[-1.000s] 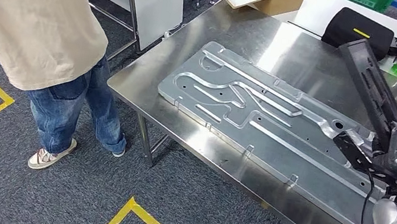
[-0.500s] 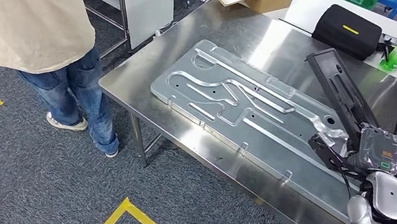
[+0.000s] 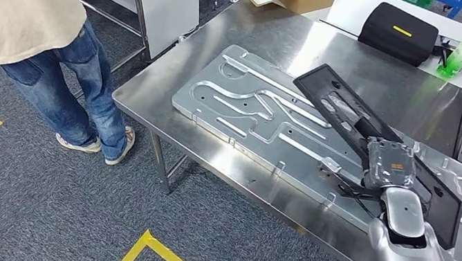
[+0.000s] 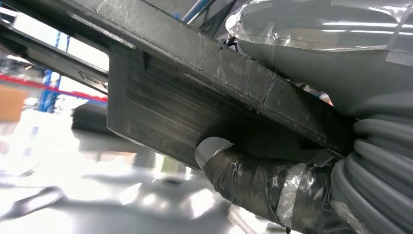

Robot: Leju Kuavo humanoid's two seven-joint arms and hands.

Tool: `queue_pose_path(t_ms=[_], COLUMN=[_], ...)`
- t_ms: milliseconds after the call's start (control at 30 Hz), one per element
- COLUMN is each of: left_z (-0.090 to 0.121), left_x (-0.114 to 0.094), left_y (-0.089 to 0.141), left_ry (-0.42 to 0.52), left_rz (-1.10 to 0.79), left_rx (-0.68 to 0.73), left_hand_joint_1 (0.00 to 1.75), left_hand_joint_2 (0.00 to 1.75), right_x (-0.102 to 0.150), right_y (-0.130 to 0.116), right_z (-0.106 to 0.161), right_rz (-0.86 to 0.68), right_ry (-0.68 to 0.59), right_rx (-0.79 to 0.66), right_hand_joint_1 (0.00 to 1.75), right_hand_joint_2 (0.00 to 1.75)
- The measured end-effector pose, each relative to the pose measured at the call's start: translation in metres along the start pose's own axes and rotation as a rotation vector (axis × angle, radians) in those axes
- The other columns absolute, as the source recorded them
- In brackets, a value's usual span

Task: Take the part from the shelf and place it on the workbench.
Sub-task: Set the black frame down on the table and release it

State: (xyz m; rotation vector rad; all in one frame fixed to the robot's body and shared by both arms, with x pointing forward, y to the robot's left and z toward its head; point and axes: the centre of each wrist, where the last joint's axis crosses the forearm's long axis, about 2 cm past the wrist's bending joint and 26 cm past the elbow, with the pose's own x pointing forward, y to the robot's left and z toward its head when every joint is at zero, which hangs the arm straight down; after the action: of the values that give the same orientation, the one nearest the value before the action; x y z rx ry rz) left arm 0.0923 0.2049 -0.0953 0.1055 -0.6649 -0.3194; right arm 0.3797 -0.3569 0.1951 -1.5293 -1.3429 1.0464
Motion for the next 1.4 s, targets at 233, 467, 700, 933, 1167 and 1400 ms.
queue_pose_path(t_ms=[233,467,700,933,1167,1400], left_z=[0.000,0.001,0.000,-0.001,-0.001,0.002], left_x=[0.001,0.000,0.002,0.005,0.006,0.001], left_y=[-0.001,-0.002,-0.003,-0.004,-0.006,-0.006], left_ry=[-0.001,-0.011,-0.044,-0.053,-0.062,-0.067], left_rz=[-0.011,-0.014,-0.011,-0.012,-0.012,-0.010], left_rx=[-0.003,-0.015,-0.029,-0.033,-0.038,-0.043], left_hand_joint_1=[0.00,0.00,0.00,0.00,0.00,0.00], left_hand_joint_2=[1.75,1.75,1.75,1.75,1.75,1.75], right_x=[0.041,0.053,0.053,0.059,0.067,0.070], right_y=[0.001,-0.002,0.000,-0.001,-0.009,-0.008], right_z=[-0.003,-0.012,-0.013,-0.015,-0.021,-0.022], right_rz=[-0.030,-0.074,-0.083,-0.083,-0.073,-0.037], right_ry=[-0.070,-0.079,-0.083,-0.107,-0.125,-0.118], right_rx=[0.032,0.055,0.071,0.067,0.041,0.046], right_hand_joint_1=[1.75,1.75,1.75,1.75,1.75,1.75], right_hand_joint_2=[1.75,1.75,1.75,1.75,1.75,1.75])
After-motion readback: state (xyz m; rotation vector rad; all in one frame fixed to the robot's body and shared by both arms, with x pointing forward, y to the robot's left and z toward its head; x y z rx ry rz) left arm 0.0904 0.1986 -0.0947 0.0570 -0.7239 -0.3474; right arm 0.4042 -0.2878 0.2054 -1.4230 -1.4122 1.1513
